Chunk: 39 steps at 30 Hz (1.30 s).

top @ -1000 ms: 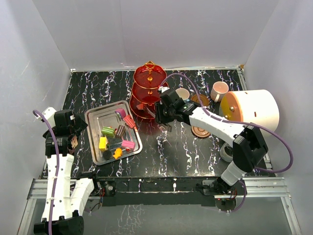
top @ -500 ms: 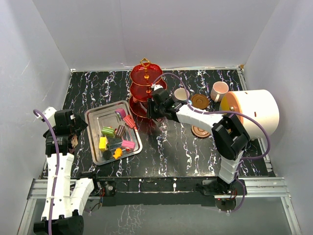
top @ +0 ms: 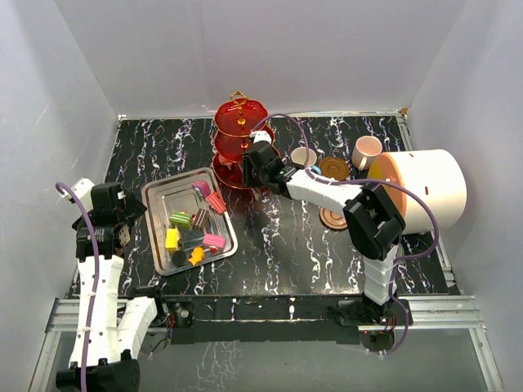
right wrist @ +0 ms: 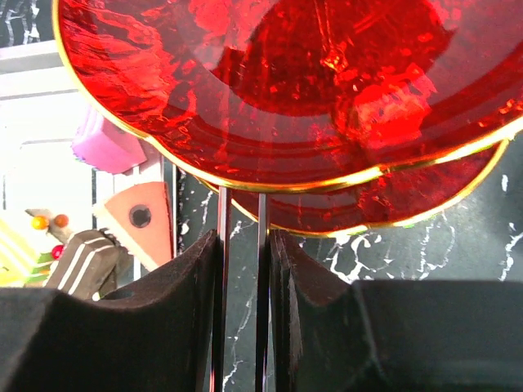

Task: Serve the afternoon tea
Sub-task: Adjust the desert table at the center of the board.

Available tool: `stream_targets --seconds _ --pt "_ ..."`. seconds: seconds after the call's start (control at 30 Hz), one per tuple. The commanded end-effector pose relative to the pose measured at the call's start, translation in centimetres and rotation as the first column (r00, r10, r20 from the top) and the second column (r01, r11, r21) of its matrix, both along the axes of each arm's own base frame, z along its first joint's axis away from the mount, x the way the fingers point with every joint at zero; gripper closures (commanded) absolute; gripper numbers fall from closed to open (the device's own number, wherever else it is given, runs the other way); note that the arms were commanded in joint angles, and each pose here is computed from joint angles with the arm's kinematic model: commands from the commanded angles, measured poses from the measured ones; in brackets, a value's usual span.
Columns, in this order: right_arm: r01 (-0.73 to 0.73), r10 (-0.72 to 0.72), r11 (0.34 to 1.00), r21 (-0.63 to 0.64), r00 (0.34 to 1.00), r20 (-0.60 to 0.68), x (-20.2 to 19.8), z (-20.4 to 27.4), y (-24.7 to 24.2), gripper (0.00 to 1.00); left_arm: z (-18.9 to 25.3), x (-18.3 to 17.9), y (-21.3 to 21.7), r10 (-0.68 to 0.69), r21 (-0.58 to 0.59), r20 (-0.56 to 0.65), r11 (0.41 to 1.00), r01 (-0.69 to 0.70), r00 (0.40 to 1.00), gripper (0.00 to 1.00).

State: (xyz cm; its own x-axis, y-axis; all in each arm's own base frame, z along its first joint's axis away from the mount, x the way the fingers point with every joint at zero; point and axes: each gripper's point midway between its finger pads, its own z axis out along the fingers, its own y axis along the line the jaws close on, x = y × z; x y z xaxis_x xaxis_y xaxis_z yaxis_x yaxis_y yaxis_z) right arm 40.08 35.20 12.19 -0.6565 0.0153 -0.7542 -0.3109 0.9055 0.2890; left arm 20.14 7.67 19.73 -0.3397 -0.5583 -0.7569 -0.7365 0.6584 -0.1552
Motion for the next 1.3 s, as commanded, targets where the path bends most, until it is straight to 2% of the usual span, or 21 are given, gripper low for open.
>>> stream_targets --seconds 0.0,0.13,0.27,0.53,0.67,0.93,1.13,1.27 --pt "0.034 -0.032 0.999 -0.037 0.997 0.069 1.3 2.7 -0.6 0.73 -0.1 -0.3 0.1 0.0 0.011 -0.009 1.0 0.0 1.0 0.01" --pt "-0.096 0.098 0.995 -0.036 0.995 0.036 -1.2 3.4 -0.2 0.72 0.0 -0.3 0.1 -0.001 0.011 -0.007 1.0 0.001 1.0 0.01" --pt "-0.058 0.06 0.988 -0.14 0.998 0.008 -2.1 3.0 -3.6 0.71 0.1 -0.3 -0.1 -0.008 0.006 -0.003 1.0 0.008 1.0 0.01" --pt "-0.258 0.235 0.952 -0.165 0.961 -0.143 -7.3 0.6 -4.6 0.72 0.4 1.3 -1.9 -0.145 -0.035 0.01 0.989 0.145 0.989 0.01" --pt "-0.278 0.214 0.924 -0.262 0.945 -0.25 -8.4 -2.2 -6.6 0.72 0.3 1.9 -2.8 -0.203 -0.057 0.02 0.977 0.204 0.979 0.01" --pt "-0.238 0.12 0.896 -0.376 0.943 -0.31 -9.7 -2.4 -12.6 0.73 0.1 2.4 -3.6 -0.251 -0.078 0.022 0.965 0.252 0.968 0.01" --pt "-0.16 0.031 0.906 -0.391 0.948 -0.317 -9.3 -2.3 -16.6 0.73 -0.5 2.8 -4.2 -0.277 -0.106 0.02 0.955 0.277 0.961 0.01" --pt "-0.189 0.113 0.947 -0.261 0.953 -0.281 -9.4 0.7 -14.5 0.73 -0.7 3.2 -4.9 -0.316 -0.128 0.029 0.94 0.317 0.948 0.01"
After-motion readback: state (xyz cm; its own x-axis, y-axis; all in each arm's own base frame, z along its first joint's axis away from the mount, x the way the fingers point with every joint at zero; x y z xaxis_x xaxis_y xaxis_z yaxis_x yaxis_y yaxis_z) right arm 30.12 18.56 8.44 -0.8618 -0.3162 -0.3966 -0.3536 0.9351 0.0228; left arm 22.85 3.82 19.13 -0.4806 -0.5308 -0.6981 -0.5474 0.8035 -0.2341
